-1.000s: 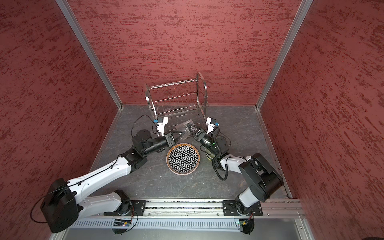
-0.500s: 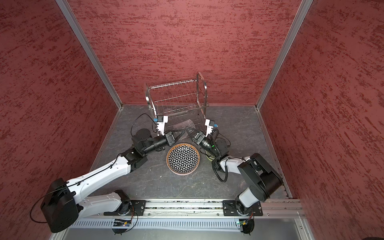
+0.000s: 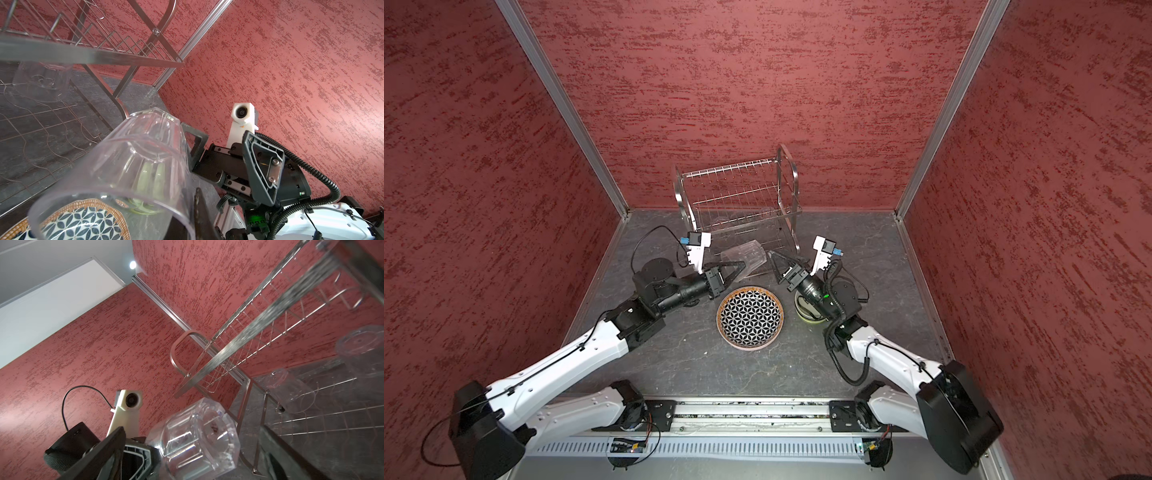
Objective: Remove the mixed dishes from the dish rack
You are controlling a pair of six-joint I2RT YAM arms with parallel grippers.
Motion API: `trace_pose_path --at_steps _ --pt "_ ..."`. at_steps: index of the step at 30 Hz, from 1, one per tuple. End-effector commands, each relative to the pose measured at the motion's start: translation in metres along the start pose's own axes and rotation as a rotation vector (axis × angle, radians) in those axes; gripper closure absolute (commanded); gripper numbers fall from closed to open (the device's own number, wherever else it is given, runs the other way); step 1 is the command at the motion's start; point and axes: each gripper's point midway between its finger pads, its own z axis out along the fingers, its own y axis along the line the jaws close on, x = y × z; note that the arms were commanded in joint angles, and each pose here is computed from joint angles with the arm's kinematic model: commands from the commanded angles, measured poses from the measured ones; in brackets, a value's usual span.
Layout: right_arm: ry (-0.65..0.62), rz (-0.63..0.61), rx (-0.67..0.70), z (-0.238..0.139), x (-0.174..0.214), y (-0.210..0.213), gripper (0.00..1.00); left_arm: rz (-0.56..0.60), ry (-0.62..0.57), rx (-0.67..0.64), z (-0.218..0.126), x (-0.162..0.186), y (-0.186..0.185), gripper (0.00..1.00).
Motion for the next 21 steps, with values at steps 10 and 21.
trace_pose_path --at_steps 10,21 --pt "0.043 -0.107 0.241 -0.010 0.009 -0.045 0.01 0.092 0.028 -0.366 -0.070 -0.015 0.023 1.00" --pt "0.029 -0.097 0.230 -0.016 0.013 -0.050 0.01 0.083 0.289 -0.746 -0.128 0.030 0.078 1.00"
